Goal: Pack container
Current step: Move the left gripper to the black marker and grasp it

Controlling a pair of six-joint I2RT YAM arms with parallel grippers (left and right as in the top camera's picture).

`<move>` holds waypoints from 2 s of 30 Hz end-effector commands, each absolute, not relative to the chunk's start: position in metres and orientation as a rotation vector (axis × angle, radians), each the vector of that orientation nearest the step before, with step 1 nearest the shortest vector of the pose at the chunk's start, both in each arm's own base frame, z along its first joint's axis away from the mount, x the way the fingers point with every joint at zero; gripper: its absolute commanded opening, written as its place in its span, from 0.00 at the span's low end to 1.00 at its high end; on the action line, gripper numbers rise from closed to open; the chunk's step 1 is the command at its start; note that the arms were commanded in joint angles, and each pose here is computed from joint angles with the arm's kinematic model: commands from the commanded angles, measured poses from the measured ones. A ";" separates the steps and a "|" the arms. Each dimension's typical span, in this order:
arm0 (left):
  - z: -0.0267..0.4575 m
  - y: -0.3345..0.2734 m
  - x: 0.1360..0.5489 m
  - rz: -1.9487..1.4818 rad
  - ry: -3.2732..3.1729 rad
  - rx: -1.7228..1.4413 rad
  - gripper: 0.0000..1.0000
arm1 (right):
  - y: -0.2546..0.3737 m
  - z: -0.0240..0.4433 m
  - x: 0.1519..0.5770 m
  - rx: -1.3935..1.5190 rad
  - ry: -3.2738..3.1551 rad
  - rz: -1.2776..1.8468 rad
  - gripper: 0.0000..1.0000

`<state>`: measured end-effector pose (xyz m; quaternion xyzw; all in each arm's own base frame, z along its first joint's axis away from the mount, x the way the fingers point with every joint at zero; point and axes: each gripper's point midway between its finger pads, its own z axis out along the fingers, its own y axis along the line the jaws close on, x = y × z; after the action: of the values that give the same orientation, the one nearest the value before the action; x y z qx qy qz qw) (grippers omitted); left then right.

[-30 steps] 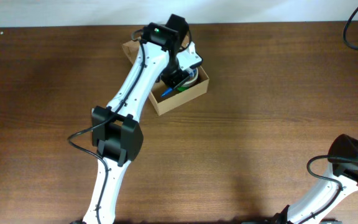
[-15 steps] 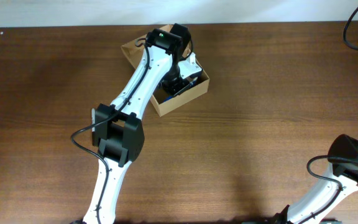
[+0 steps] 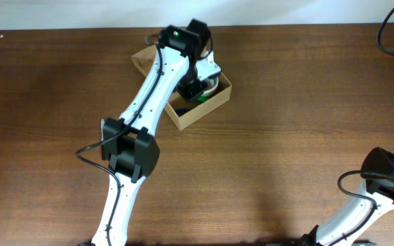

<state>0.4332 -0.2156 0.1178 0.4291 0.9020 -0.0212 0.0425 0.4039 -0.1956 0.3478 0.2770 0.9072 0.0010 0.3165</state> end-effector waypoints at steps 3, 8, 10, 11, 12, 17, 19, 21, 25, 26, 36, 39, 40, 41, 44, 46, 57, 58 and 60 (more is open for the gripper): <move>0.219 -0.175 0.464 0.255 2.636 0.850 0.49 | -0.194 0.355 0.402 0.726 2.368 0.006 0.99; 0.310 -0.126 0.448 0.406 2.493 0.595 0.66 | -0.194 0.355 0.402 0.726 2.368 0.006 0.99; 0.342 -0.109 0.429 0.390 2.455 0.504 0.67 | -0.194 0.355 0.402 0.726 2.368 0.006 0.99; 0.354 -0.099 0.418 0.385 2.446 0.474 0.66 | -0.194 0.355 0.402 0.726 2.368 0.006 0.99; 0.363 -0.090 0.408 0.382 2.444 0.438 0.66 | -0.194 0.355 0.402 0.726 2.368 0.006 0.99; 0.347 -0.012 0.338 0.275 2.624 -0.045 0.57 | -0.194 0.355 0.402 0.726 2.368 0.006 0.99; 0.317 0.000 0.328 0.229 2.718 -0.168 0.57 | -0.194 0.355 0.402 0.727 2.369 0.006 0.99; 0.283 0.008 0.331 0.220 2.790 -0.210 0.57 | -0.194 0.355 0.402 0.727 2.369 0.006 0.99; 0.203 0.014 0.358 0.197 2.820 -0.251 0.63 | -0.194 0.355 0.402 0.727 2.369 0.006 0.99; 0.183 0.013 0.363 0.178 2.822 -0.257 0.64 | -0.194 0.355 0.402 0.726 2.368 0.006 0.99; 0.058 0.024 0.352 0.087 3.016 -0.394 0.63 | -0.194 0.355 0.402 0.727 2.369 0.006 0.99; 0.043 0.029 0.352 0.097 3.060 -0.311 0.60 | -0.194 0.355 0.402 0.727 2.369 0.006 0.99; 0.036 0.031 0.350 0.098 3.084 -0.296 0.58 | -0.194 0.355 0.402 0.727 2.369 0.006 0.99; 0.032 0.033 0.349 0.098 3.094 -0.293 0.59 | -0.194 0.355 0.402 0.727 2.369 0.006 0.99; 0.025 0.040 0.348 0.104 3.108 -0.322 0.58 | -0.194 0.355 0.402 0.727 2.369 0.006 0.99; 0.022 0.044 0.348 0.087 3.119 -0.277 0.56 | -0.194 0.355 0.402 0.726 2.368 0.006 0.99; 0.005 0.056 0.347 -0.010 3.153 -0.161 0.53 | -0.194 0.355 0.402 0.726 2.368 0.006 0.99; 0.004 0.056 0.348 -0.010 3.153 -0.151 0.53 | -0.194 0.355 0.402 0.727 2.369 0.006 0.99; 0.001 0.056 0.350 -0.009 3.148 -0.151 0.52 | -0.194 0.355 0.402 0.727 2.369 0.006 0.99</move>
<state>0.3507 0.0595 0.0096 -0.0682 0.9976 0.0108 0.0002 0.4039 -0.1955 0.3478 0.2774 0.9072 0.0012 0.3164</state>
